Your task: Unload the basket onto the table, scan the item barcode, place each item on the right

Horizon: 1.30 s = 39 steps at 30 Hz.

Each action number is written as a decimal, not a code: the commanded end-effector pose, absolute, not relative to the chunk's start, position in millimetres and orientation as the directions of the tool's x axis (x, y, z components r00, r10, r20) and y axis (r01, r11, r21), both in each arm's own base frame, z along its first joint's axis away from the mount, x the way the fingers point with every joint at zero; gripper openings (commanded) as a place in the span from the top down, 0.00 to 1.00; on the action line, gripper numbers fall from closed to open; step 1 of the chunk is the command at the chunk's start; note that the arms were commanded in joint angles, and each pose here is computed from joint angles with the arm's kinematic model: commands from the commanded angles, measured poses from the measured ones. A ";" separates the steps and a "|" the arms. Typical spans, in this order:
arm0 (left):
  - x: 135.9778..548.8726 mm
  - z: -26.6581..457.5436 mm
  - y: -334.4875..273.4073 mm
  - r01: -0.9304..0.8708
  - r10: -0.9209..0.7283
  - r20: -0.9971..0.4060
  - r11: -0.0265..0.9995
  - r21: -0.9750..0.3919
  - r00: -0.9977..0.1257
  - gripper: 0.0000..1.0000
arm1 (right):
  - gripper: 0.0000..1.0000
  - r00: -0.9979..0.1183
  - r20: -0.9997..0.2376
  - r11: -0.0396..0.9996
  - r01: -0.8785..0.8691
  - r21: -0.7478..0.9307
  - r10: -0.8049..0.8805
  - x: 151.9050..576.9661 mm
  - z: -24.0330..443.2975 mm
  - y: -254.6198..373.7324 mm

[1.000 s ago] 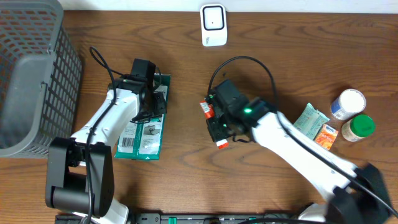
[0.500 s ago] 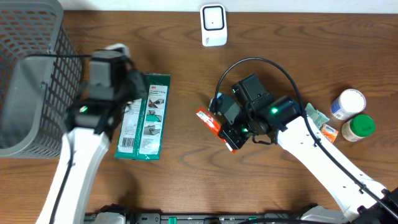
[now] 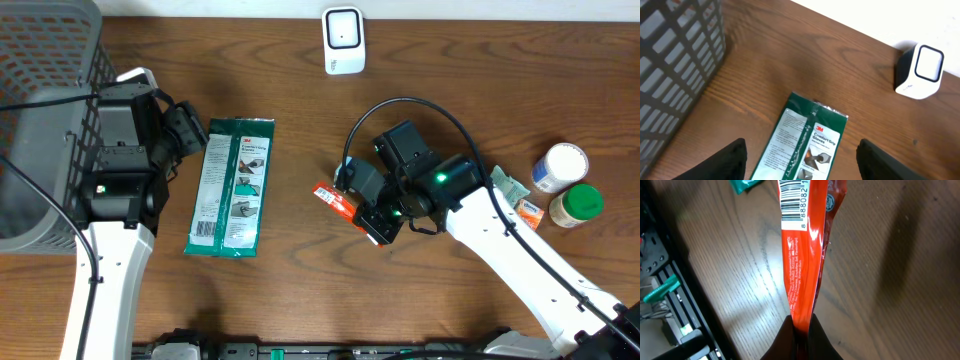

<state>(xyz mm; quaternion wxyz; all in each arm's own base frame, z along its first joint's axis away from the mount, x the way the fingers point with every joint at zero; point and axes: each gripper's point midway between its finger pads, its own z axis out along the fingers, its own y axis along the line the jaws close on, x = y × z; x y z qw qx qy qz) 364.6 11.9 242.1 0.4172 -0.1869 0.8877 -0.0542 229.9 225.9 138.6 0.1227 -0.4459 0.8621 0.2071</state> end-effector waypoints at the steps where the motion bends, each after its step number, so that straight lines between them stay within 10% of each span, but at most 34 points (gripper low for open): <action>1: 366.3 246.0 16.9 -0.298 -0.377 -0.728 0.923 -0.243 -0.573 0.25 | 0.99 -0.501 -0.427 0.465 -0.864 0.194 -0.753 232.6 143.8 223.0; 21: 355.6 234.1 16.7 -0.314 -0.377 -0.689 0.923 -0.224 -0.619 0.15 | 0.99 -0.220 -0.461 0.209 -0.975 0.077 -0.860 227.6 143.3 222.8; 29: 355.6 233.9 16.7 -0.314 -0.377 -0.689 0.923 -0.224 -0.619 0.15 | 0.99 -0.477 -0.437 0.536 -0.844 -0.013 -0.763 271.5 154.0 208.8; 39: 355.6 234.1 16.7 -0.314 -0.377 -0.689 0.923 -0.224 -0.619 0.15 | 0.99 -0.447 -0.463 0.543 -0.835 -0.090 -0.765 282.6 162.2 216.5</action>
